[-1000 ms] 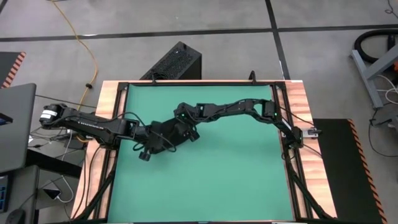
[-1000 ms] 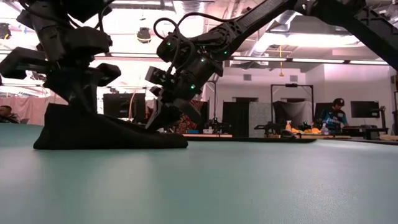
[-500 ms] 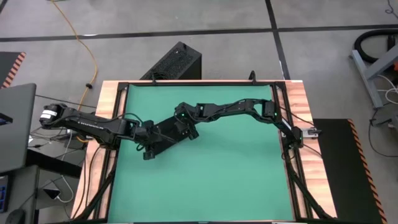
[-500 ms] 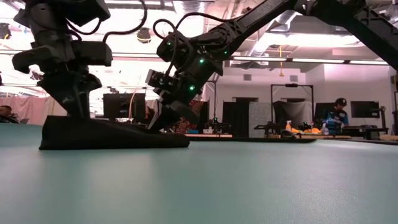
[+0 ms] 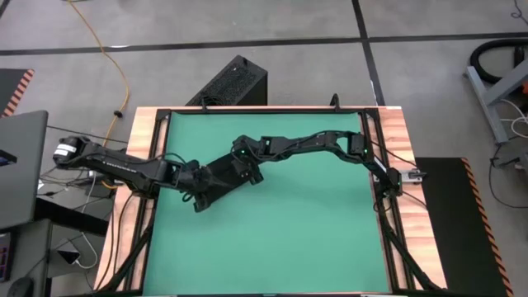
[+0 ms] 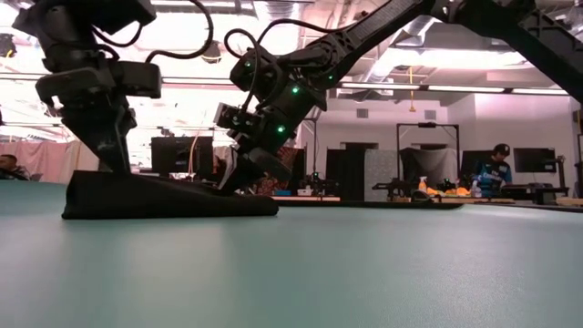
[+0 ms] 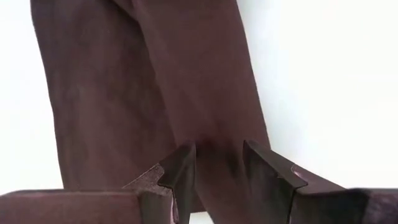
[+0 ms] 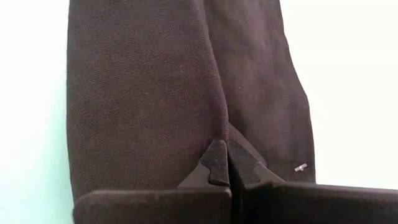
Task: Roll napkin
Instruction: Fold the black table napkin
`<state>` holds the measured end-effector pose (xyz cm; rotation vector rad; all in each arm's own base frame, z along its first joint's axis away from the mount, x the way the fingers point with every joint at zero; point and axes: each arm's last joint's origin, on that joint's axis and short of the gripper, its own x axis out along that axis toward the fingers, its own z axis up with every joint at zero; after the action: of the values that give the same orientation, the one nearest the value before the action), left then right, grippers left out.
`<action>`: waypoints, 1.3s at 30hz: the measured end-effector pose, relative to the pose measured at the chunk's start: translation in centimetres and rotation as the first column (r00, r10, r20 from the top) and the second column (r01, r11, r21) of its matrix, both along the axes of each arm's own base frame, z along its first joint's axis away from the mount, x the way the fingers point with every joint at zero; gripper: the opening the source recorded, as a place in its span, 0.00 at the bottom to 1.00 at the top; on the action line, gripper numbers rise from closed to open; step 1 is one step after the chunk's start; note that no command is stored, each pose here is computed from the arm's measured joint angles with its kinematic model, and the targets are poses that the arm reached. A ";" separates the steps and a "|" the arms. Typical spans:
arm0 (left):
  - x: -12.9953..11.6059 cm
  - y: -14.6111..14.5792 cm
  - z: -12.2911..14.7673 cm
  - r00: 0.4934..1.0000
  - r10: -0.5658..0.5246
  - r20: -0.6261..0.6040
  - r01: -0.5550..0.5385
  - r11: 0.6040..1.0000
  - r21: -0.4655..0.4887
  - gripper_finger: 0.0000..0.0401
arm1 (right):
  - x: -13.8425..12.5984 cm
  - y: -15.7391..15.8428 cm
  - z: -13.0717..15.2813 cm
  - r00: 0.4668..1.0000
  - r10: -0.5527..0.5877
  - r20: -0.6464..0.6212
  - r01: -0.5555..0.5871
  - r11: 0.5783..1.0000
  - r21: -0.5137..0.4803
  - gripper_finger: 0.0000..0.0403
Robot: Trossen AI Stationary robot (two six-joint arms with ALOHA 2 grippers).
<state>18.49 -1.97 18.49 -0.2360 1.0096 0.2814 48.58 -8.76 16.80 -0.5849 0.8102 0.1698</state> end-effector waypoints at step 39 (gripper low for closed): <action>-1.6 -4.1 -0.1 0.988 0.134 0.072 -0.138 0.988 0.063 0.31 | -0.2 -0.9 0.0 1.000 -0.029 0.003 0.029 0.999 0.017 0.00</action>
<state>16.89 -6.11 18.43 -0.2513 0.9170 0.4288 48.42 -9.62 16.83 -0.5573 0.8134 0.1489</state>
